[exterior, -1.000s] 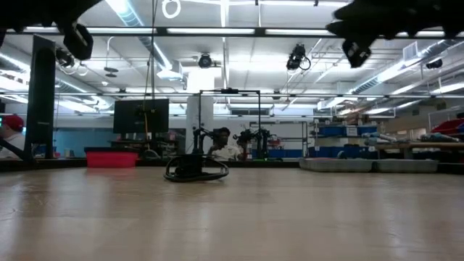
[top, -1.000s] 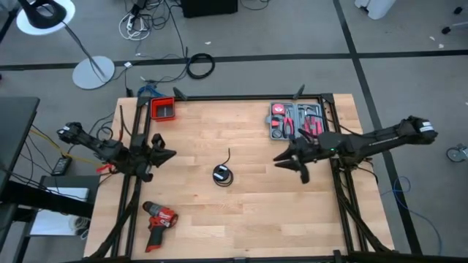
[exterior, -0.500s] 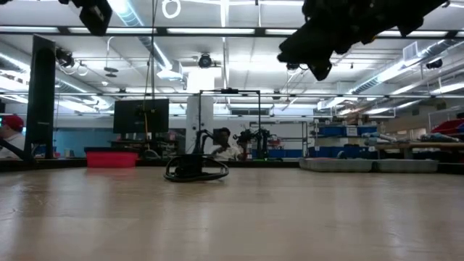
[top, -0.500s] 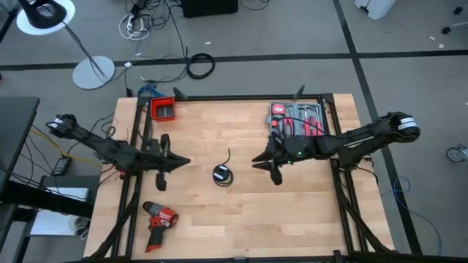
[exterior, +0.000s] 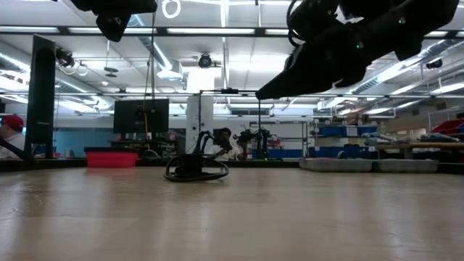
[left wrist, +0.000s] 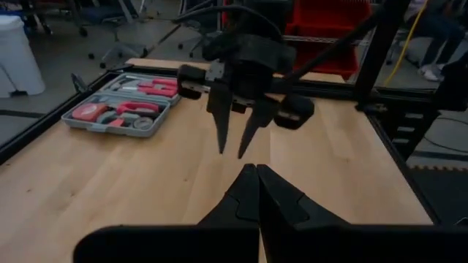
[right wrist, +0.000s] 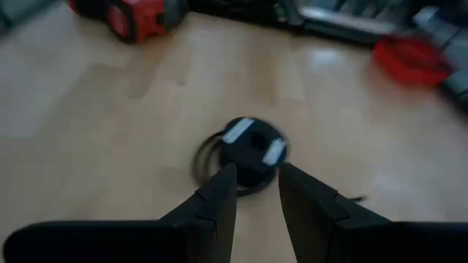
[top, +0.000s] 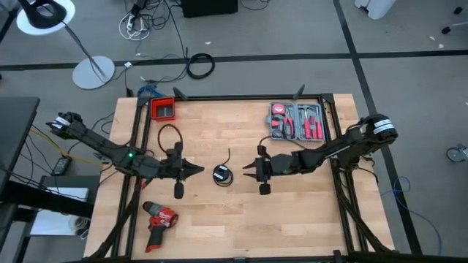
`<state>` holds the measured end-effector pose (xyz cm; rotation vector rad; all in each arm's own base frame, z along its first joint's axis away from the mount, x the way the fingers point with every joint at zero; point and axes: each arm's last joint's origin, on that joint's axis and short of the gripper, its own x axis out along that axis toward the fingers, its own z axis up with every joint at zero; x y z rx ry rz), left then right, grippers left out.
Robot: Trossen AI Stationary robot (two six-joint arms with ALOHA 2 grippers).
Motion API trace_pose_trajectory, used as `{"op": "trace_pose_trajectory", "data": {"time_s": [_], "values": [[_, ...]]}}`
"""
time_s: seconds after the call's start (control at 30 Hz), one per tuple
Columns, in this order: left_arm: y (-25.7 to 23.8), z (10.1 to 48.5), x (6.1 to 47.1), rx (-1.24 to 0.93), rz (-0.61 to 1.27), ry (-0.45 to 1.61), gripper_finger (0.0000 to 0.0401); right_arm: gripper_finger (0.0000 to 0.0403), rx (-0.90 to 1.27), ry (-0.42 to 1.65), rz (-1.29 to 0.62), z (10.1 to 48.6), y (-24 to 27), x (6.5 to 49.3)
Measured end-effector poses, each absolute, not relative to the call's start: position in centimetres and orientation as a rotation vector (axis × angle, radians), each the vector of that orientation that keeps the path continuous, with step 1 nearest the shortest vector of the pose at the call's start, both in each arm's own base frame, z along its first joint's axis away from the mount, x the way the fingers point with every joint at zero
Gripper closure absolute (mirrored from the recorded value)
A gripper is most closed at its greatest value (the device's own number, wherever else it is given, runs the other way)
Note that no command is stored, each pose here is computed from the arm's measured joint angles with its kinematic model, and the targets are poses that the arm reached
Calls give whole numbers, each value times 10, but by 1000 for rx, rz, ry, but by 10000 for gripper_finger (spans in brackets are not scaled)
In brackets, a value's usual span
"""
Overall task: Coil cords
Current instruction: Uncoil the black wire from the black spool
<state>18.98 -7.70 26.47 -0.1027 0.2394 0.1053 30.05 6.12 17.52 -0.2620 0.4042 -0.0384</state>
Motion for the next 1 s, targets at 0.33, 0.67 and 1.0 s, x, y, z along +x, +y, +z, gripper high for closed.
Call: {"op": "trace_pose_trajectory", "data": {"time_s": [0.33,0.67,1.0], "values": [[-65,236,207,-88,195,414,400,299,-424,625,-57,178,73,349],[-56,224,211,-129,262,502,400,299,-474,634,22,194,77,366],[-49,225,211,-15,393,472,400,284,-579,656,66,168,86,374]]}}
